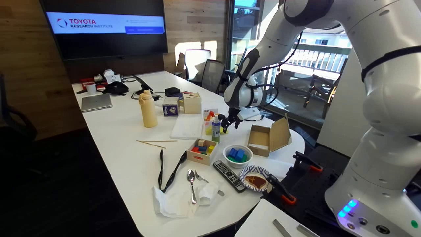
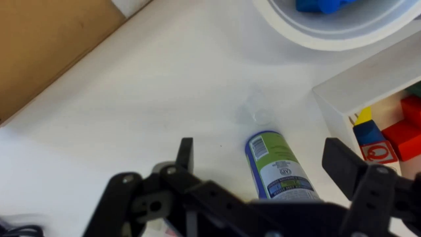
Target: Pick up the clear cap and put it on the blue bottle
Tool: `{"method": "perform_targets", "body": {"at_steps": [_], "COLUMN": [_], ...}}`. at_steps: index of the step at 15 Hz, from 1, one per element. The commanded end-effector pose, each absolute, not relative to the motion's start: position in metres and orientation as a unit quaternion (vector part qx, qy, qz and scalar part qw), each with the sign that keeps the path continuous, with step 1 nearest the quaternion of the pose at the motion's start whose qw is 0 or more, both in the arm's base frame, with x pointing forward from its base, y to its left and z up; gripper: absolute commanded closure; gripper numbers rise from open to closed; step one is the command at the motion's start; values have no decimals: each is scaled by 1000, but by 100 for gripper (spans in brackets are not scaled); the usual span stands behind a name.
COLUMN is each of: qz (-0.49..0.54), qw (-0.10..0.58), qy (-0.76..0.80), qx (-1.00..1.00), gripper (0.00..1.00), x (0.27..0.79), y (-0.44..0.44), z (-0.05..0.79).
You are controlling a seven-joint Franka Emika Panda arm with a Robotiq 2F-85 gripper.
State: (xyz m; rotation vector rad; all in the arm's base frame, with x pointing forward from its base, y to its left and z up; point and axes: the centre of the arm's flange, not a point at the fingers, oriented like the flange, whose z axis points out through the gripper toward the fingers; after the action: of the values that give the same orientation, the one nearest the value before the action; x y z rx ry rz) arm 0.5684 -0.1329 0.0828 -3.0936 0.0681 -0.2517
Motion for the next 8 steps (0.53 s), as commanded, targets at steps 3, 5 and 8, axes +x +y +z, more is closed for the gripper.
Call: {"method": "perform_targets", "body": {"at_steps": [3, 5, 8], "qz": [-82, -83, -84], "qw": [15, 14, 5], "qy": [30, 33, 39], "qx": [-996, -996, -996], "gripper": [0, 0, 0], "x": [579, 585, 594], "y": [-122, -116, -109], "z": [47, 36, 25]}}
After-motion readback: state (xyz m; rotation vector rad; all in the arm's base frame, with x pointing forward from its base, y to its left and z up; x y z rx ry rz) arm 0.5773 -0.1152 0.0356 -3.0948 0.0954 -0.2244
